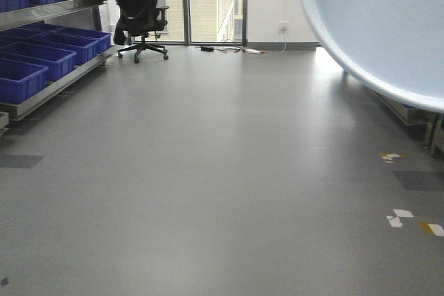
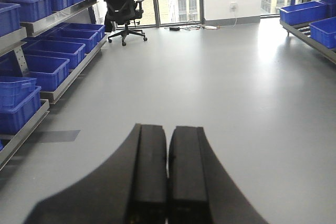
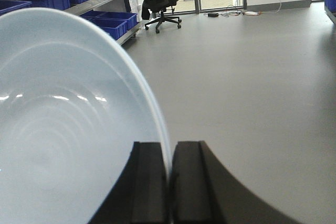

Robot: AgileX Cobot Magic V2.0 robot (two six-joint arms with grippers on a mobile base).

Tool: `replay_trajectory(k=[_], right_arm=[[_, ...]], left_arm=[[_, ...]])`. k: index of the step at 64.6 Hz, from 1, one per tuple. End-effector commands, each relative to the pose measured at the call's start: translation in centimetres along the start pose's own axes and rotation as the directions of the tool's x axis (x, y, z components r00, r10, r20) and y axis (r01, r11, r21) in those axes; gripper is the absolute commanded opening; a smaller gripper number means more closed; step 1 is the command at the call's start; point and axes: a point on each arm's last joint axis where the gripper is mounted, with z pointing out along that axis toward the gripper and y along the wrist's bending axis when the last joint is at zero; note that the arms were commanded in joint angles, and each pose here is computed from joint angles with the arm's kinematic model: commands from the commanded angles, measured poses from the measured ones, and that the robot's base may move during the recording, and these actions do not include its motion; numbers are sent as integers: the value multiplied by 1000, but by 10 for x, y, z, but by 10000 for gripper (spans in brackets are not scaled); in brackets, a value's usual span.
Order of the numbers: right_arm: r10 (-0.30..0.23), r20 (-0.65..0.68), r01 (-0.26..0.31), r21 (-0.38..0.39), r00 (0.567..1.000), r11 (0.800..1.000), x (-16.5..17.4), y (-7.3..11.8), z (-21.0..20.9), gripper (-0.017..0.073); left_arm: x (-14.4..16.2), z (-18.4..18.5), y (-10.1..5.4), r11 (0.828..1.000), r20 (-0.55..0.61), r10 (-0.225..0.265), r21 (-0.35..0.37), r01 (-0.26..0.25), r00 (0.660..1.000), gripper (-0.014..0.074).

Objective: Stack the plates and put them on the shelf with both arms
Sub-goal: 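Drive forward across the room holding the plates in the right gripper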

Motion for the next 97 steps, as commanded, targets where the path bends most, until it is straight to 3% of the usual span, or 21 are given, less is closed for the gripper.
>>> replay_trajectory(k=[1,97], right_arm=[[-8,136,9,-8,991,1000,-21,3,-2,48],[-8,136,9,-8,991,1000,-21,3,-2,48]], left_arm=[[-18,-1,3,1000,111,-6,-19,8,994,81],[-18,-1,3,1000,111,-6,-19,8,994,81]])
